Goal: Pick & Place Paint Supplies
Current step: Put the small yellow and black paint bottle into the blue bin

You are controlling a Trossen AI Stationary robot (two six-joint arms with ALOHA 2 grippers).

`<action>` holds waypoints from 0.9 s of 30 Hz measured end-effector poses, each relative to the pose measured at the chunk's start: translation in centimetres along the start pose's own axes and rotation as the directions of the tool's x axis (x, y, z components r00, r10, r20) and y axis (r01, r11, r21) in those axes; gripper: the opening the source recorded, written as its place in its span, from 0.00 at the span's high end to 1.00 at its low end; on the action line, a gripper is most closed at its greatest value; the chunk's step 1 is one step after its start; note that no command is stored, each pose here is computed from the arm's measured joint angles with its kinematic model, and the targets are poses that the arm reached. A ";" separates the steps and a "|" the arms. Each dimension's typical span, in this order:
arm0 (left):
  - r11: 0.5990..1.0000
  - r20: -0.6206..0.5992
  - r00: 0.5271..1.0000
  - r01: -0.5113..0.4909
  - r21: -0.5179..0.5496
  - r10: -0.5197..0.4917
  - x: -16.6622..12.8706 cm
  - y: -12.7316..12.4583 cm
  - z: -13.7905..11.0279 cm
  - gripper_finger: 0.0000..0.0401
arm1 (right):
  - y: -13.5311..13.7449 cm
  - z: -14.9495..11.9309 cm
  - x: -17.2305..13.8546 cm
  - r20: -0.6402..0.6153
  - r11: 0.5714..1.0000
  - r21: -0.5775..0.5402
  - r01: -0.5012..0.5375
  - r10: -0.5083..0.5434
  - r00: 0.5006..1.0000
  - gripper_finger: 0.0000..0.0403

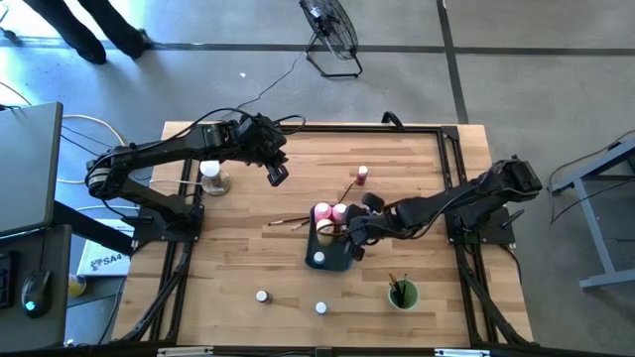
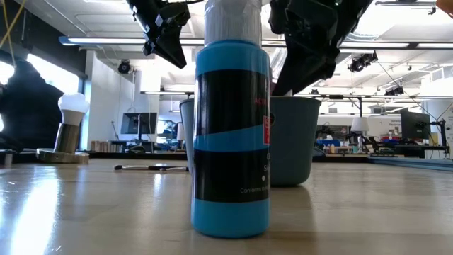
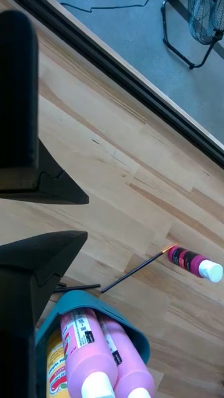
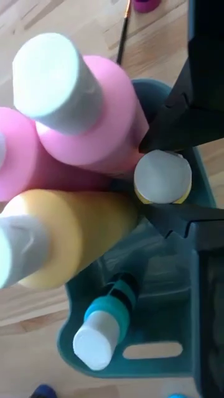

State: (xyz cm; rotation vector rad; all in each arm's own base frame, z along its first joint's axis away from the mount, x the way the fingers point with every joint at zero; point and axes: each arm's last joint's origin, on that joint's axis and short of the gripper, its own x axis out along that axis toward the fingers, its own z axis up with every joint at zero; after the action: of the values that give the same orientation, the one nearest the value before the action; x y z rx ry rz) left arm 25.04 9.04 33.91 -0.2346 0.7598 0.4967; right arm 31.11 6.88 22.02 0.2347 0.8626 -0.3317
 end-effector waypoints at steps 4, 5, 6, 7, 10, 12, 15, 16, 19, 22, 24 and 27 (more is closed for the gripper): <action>1.000 0.000 1.000 0.000 0.000 0.000 0.0 0.0 0.0 0.81 | -0.2 -0.2 0.2 -0.001 1.000 0.005 0.005 -0.005 1.000 0.71; 1.000 0.000 1.000 0.000 0.000 0.000 0.0 0.0 0.0 0.81 | -0.3 -0.2 0.3 -0.008 1.000 0.004 0.009 -0.009 1.000 0.70; 1.000 0.000 1.000 0.000 0.000 0.000 0.0 0.0 0.0 0.81 | -0.3 -0.3 0.3 -0.010 1.000 0.004 0.010 -0.010 1.000 0.70; 1.000 0.000 1.000 0.000 0.000 0.000 0.0 0.0 0.0 0.81 | -0.3 -0.2 0.3 -0.007 1.000 0.005 0.009 -0.009 1.000 0.70; 1.000 0.000 1.000 0.000 0.000 0.000 0.0 0.0 0.0 0.81 | -0.3 -0.2 0.3 -0.006 1.000 -0.001 0.009 -0.009 1.000 0.71; 1.000 0.000 1.000 0.000 0.000 0.000 0.0 0.0 0.0 0.81 | -0.3 -0.2 0.3 -0.005 1.000 -0.002 0.009 -0.009 1.000 0.71; 1.000 0.000 1.000 0.000 0.000 0.000 0.0 0.0 0.0 0.81 | -0.3 -0.2 0.3 -0.005 1.000 -0.002 0.009 -0.009 1.000 0.69; 1.000 0.000 1.000 0.000 0.000 0.000 0.0 0.0 0.0 0.81 | -0.3 -0.2 0.3 -0.006 1.000 -0.002 0.009 -0.009 1.000 0.68; 1.000 0.000 1.000 0.000 0.000 0.000 0.0 0.0 0.0 0.81 | -0.3 -0.2 0.3 -0.008 1.000 -0.002 0.004 -0.004 1.000 0.66; 1.000 0.000 1.000 0.000 0.000 0.000 0.0 0.0 0.0 0.81 | -0.3 -0.2 0.3 -0.017 1.000 -0.002 -0.012 0.012 1.000 0.65; 1.000 0.000 1.000 0.000 0.000 0.000 0.0 0.0 0.0 0.81 | -0.3 -0.2 0.3 -0.016 1.000 -0.002 -0.014 0.014 1.000 0.65; 1.000 0.000 1.000 0.000 0.000 0.000 0.0 0.0 0.0 0.81 | -0.3 -0.2 0.3 -0.015 1.000 -0.010 -0.013 0.013 1.000 0.64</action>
State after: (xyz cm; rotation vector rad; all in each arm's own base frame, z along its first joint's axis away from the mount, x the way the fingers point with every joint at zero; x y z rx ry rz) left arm 25.04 9.04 33.91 -0.2344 0.7595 0.4968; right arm 31.05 6.65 21.69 0.2333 0.8772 -0.3140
